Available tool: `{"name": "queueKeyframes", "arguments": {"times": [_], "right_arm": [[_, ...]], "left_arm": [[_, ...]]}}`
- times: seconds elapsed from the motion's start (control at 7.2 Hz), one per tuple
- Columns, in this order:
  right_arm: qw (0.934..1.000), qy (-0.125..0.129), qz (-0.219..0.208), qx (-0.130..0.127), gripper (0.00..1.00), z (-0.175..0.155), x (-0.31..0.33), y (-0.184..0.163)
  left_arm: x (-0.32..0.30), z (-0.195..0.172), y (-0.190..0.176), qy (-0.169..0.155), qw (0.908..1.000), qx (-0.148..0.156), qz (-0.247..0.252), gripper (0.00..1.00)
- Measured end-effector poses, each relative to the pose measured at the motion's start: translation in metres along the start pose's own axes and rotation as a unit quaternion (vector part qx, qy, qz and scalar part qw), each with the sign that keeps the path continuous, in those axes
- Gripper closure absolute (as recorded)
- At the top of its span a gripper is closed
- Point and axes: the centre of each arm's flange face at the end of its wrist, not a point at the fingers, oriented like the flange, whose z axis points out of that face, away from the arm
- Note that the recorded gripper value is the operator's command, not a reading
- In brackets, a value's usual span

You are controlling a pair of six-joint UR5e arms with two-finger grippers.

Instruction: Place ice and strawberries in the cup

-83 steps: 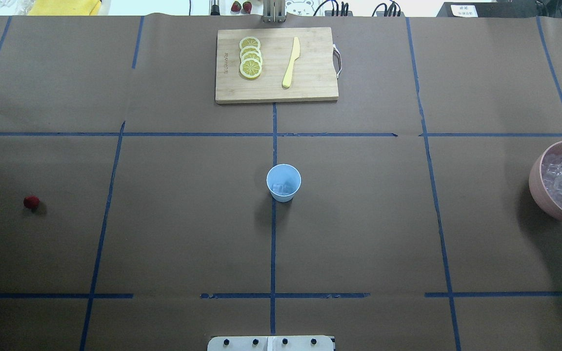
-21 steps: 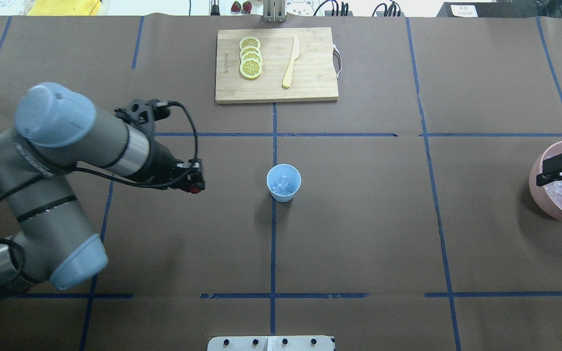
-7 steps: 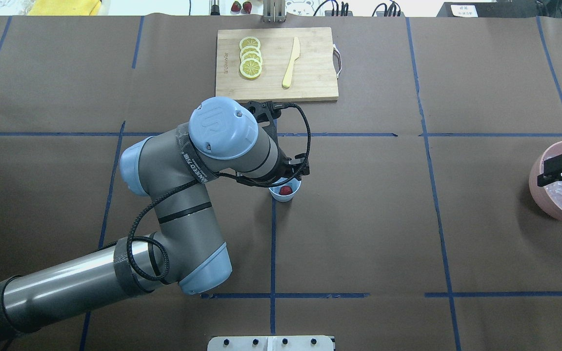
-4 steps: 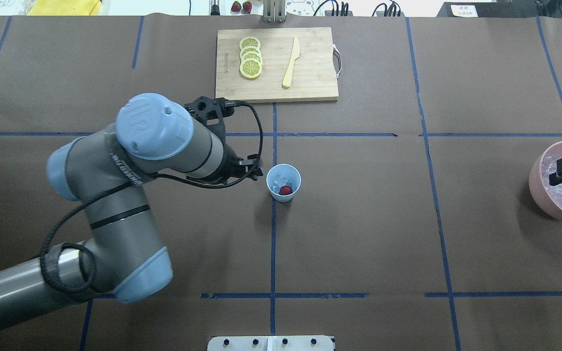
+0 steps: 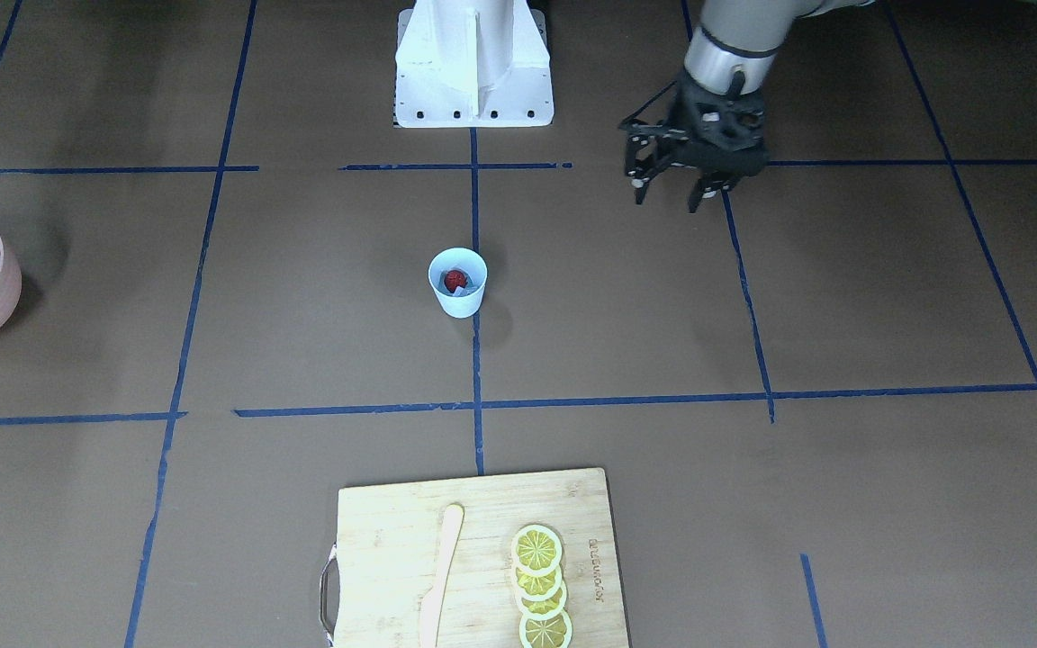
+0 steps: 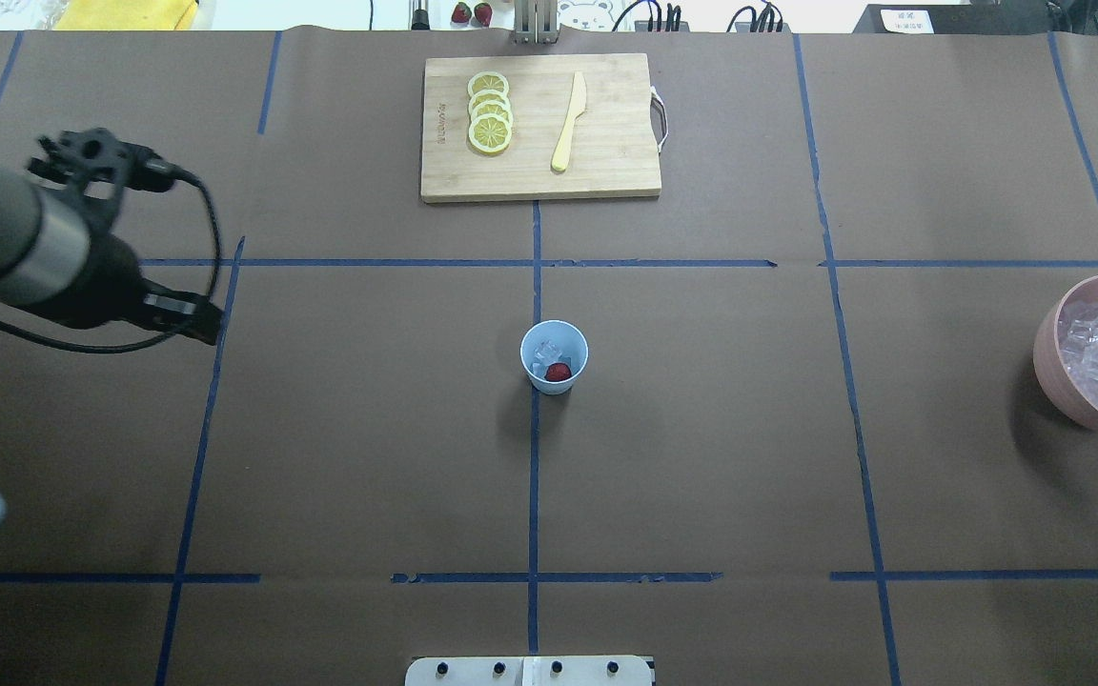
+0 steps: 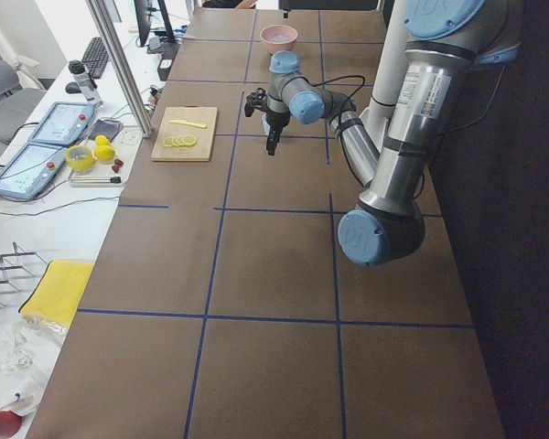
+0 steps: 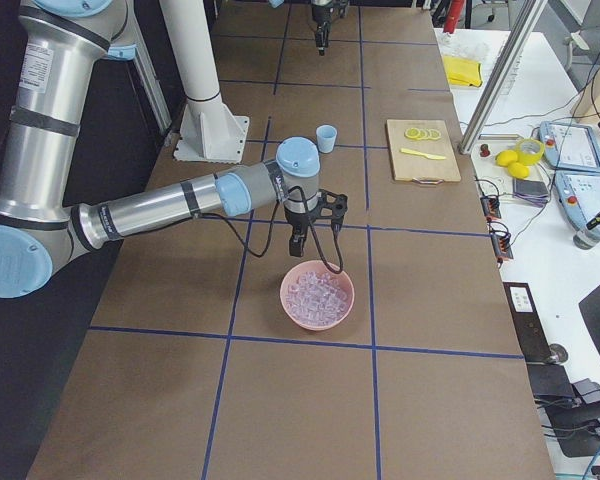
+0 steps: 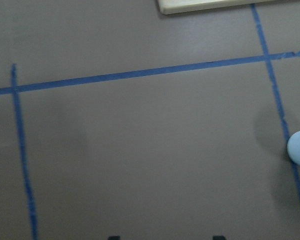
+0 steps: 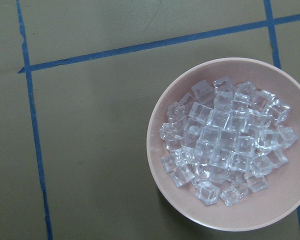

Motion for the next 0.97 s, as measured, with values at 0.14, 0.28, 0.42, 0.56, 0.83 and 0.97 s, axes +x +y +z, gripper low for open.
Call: {"name": "queueKeyframes", "arguments": {"times": [0.14, 0.28, 0.42, 0.56, 0.83, 0.97], "right_arm": [[0.9999, 0.002, -0.015, 0.0, 0.0, 0.002, 0.021, -0.006], [0.9995, 0.006, -0.032, -0.002, 0.0, 0.006, 0.041, -0.01], [0.9986, 0.01, -0.051, -0.003, 0.0, 0.01, 0.062, -0.015], [0.9974, 0.014, -0.07, -0.002, 0.0, 0.012, 0.083, -0.019], [0.9961, 0.017, -0.087, 0.002, 0.0, 0.006, 0.106, -0.016], [0.9959, 0.017, -0.089, 0.003, 0.0, 0.003, 0.107, -0.014]], "left_arm": [[-0.09, -0.027, 0.009, -0.019, 0.999, -0.007, 0.04, 0.3], [-0.17, -0.049, 0.016, -0.033, 0.9975, -0.016, 0.06, 0.3], [-0.241, -0.06, 0.023, -0.031, 0.9979, -0.028, 0.049, 0.29], [-0.291, -0.061, 0.03, -0.017, 0.9989, -0.038, 0.02, 0.22], [-0.351, -0.045, 0.049, -0.003, 0.9981, -0.059, -0.018, 0.22], [-0.378, -0.037, 0.06, 0.002, 0.9972, -0.071, -0.025, 0.22]]}}
